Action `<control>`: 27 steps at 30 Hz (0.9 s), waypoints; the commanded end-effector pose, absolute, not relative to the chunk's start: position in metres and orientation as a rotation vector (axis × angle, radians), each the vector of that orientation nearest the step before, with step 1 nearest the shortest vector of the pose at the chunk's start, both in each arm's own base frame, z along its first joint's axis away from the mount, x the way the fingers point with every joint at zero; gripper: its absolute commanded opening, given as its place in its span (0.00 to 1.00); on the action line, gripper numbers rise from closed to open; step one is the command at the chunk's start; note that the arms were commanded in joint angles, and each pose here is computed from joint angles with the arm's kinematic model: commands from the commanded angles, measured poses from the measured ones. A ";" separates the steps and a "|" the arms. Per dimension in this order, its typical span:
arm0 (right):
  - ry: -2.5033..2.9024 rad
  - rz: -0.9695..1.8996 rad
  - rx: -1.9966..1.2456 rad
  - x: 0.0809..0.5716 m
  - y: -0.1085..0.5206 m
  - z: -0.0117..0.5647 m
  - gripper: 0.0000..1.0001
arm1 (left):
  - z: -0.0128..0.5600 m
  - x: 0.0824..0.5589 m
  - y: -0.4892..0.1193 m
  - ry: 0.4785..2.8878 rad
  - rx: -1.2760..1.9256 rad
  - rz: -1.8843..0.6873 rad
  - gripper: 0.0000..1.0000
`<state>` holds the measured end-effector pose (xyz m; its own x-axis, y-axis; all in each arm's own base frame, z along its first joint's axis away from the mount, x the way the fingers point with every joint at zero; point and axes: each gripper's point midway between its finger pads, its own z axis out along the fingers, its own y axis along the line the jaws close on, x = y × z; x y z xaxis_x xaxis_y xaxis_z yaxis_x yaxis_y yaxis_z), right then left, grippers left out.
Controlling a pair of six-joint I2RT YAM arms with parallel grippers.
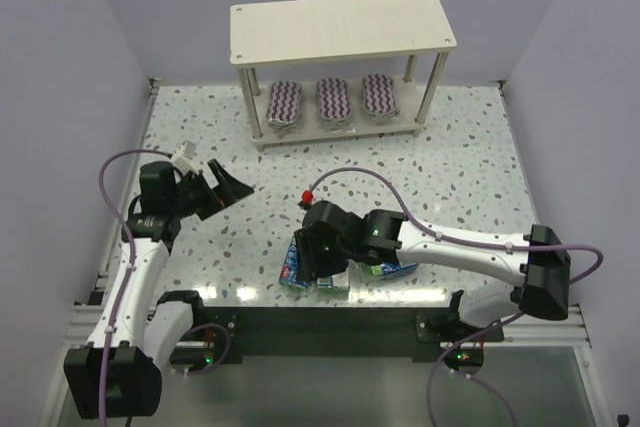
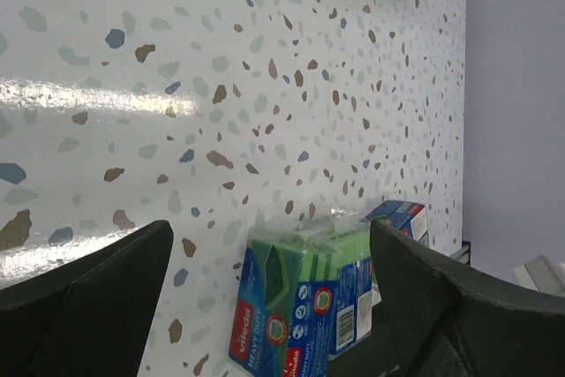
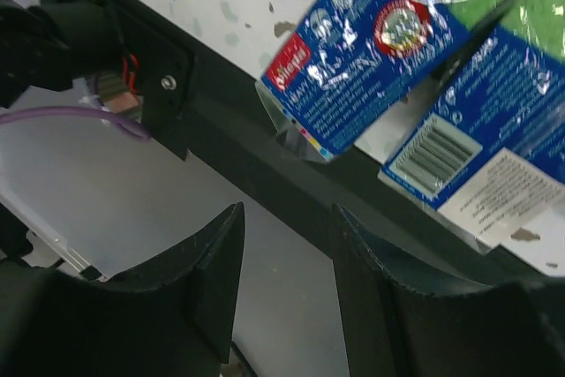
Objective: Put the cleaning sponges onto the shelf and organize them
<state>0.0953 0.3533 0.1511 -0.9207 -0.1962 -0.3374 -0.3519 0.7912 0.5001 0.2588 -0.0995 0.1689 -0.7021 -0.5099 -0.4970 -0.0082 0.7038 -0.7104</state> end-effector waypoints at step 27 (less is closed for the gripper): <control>2.547 0.637 0.218 0.132 0.364 0.086 0.48 | 0.186 0.259 -0.099 2.198 -0.346 -0.914 0.99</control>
<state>0.1167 0.3570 0.0834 -0.8968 0.1910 -0.3991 -0.0118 0.8914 0.4530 0.2550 -0.1011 0.1710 -0.7196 -0.5033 -0.4784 -0.0159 0.7008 -0.7132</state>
